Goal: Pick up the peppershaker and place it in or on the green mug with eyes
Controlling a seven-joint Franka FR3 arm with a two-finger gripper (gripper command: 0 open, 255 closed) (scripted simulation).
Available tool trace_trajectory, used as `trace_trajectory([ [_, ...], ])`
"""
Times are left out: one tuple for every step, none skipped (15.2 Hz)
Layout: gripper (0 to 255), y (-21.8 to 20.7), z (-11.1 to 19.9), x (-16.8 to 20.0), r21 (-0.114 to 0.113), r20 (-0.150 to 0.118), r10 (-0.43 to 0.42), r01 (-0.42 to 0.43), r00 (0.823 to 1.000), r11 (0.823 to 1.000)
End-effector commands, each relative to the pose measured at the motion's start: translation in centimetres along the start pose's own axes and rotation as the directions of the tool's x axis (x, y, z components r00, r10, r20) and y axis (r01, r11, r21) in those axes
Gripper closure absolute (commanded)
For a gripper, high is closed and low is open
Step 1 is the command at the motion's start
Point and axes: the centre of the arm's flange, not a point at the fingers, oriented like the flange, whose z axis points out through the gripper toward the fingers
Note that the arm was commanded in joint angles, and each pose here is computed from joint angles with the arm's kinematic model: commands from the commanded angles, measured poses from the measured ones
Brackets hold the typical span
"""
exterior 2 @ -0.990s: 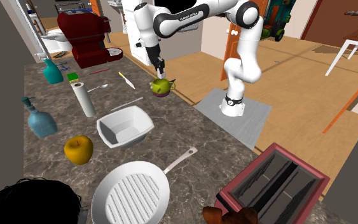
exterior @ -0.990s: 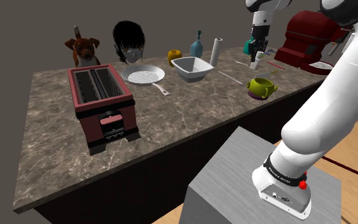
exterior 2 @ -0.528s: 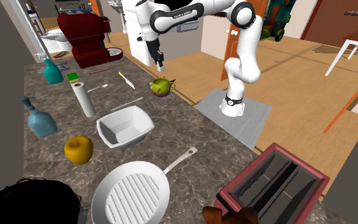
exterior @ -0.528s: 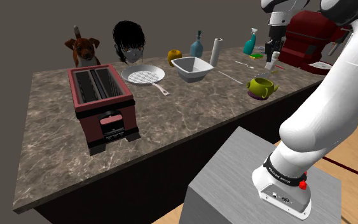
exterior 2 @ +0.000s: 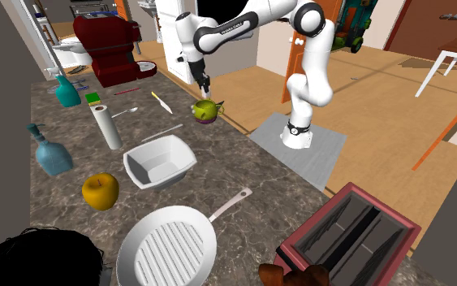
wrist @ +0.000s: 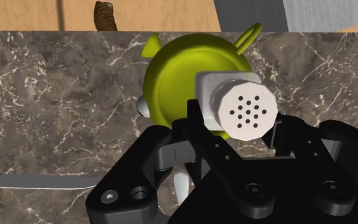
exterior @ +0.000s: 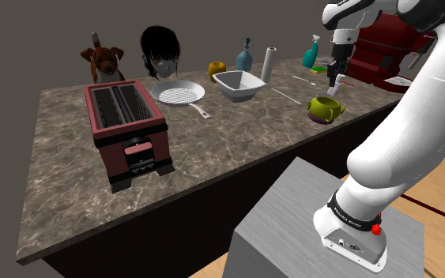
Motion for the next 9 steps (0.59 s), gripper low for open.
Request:
trace_trajectory([
  [255,0.0,0.9,0.2,0.000,0.000,0.000,0.000,1.000,1.000],
  [255,0.0,1.4,0.3,0.000,0.000,0.000,0.000,1.000,1.000],
  [255,0.0,2.0,0.4,0.000,0.000,0.000,0.000,1.000,1.000],
  [255,0.0,2.5,0.5,0.000,0.000,0.000,0.000,1.000,1.000],
  [255,0.0,3.0,0.7,0.000,0.000,0.000,0.000,1.000,1.000],
  [255,0.0,3.5,0.8,0.000,0.000,0.000,0.000,1.000,1.000],
  [255,0.0,3.5,0.8,0.000,0.000,0.000,0.000,1.000,1.000],
  [255,0.0,3.5,0.8,0.000,0.000,0.000,0.000,1.000,1.000],
  [255,0.0,3.5,0.8,0.000,0.000,0.000,0.000,1.000,1.000],
])
